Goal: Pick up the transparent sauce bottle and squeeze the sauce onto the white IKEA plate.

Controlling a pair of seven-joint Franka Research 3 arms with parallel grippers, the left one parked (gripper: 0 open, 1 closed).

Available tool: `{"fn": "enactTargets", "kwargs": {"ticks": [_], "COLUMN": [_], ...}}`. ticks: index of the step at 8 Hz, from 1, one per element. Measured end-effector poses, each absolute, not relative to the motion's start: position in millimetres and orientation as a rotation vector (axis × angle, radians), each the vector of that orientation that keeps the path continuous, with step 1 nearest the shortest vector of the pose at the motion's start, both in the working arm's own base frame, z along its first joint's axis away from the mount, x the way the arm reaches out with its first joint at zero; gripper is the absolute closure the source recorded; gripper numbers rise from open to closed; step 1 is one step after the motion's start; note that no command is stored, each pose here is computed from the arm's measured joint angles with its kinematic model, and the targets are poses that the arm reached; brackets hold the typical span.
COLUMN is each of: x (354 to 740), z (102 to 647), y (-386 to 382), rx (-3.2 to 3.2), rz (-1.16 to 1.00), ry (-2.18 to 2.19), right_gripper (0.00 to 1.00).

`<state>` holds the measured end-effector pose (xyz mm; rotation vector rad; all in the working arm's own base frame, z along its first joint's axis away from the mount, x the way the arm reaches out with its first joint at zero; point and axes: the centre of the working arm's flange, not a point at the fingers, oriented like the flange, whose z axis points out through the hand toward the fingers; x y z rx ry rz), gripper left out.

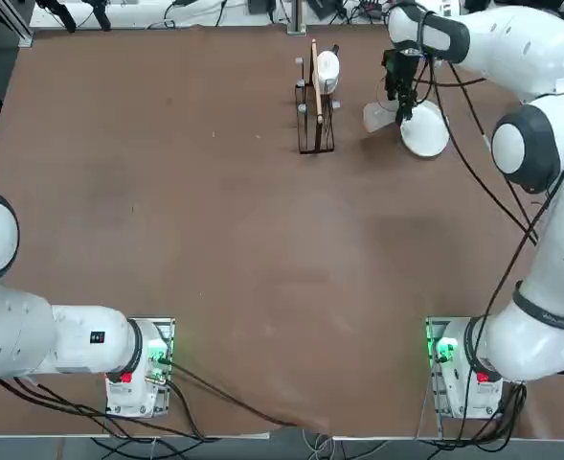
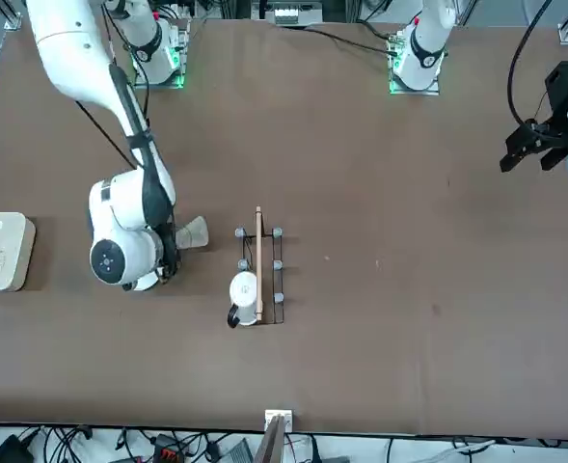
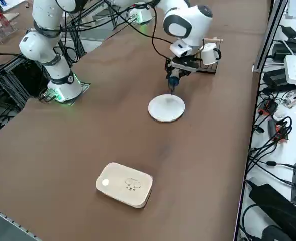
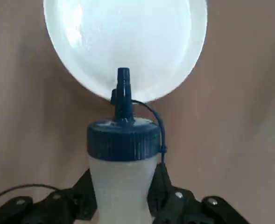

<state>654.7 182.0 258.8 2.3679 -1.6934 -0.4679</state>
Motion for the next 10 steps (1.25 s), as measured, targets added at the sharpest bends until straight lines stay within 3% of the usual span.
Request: {"fn": "enactTargets", "kwargs": {"ticks": [10], "x": [654], "z": [238], "y": [142], "rx": [2.374], "rz": [-0.798], "ry": [-1.866], "right_gripper": [0.48]}}
